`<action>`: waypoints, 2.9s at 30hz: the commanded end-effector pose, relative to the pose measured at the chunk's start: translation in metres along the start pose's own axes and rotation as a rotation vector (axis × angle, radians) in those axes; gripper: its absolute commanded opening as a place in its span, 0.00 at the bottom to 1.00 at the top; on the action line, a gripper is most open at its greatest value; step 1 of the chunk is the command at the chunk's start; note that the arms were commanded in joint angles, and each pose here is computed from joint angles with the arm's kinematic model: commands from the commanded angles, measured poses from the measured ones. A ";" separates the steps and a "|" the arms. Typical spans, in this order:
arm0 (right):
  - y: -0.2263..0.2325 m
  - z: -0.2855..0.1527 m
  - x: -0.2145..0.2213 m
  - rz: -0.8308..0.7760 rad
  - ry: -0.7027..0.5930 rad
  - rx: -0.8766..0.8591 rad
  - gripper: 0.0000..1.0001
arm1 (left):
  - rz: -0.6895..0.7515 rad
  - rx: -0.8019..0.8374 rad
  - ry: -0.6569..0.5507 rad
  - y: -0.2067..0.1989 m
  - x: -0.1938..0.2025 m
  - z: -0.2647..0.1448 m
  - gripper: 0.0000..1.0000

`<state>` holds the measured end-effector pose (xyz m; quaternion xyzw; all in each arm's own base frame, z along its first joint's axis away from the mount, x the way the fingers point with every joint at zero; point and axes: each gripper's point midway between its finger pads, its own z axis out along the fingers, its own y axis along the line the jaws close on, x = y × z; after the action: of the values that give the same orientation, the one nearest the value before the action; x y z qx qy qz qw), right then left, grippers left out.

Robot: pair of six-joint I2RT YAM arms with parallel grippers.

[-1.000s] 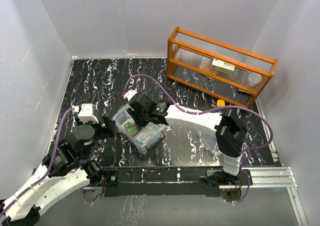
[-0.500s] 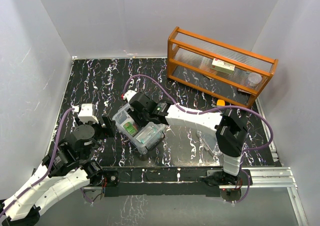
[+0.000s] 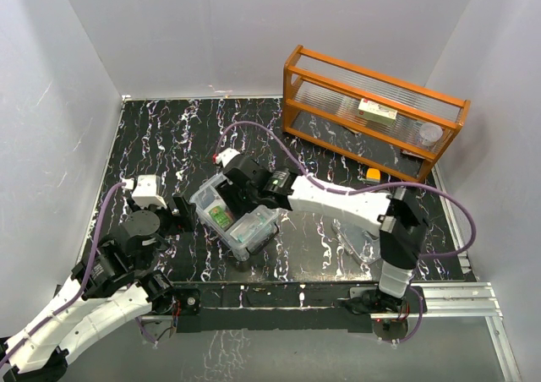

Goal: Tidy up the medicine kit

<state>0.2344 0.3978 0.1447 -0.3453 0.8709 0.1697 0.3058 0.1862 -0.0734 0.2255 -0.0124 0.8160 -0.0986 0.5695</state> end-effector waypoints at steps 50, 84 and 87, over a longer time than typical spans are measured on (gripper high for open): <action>-0.234 -0.055 0.188 0.862 0.035 0.550 0.41 | -0.058 0.190 0.094 -0.058 0.012 0.016 0.99; -0.291 -0.113 0.257 1.361 -0.150 0.750 0.71 | -0.019 0.191 0.116 -0.059 0.018 0.020 0.99; -0.283 -0.101 0.253 1.320 -0.112 0.658 0.64 | -0.017 0.190 0.119 -0.059 0.018 0.019 0.99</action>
<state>0.2399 -0.0089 0.0433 0.4093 0.8634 -0.0110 0.2946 0.1915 -0.1352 0.2012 0.0413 0.8425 -0.1738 0.5083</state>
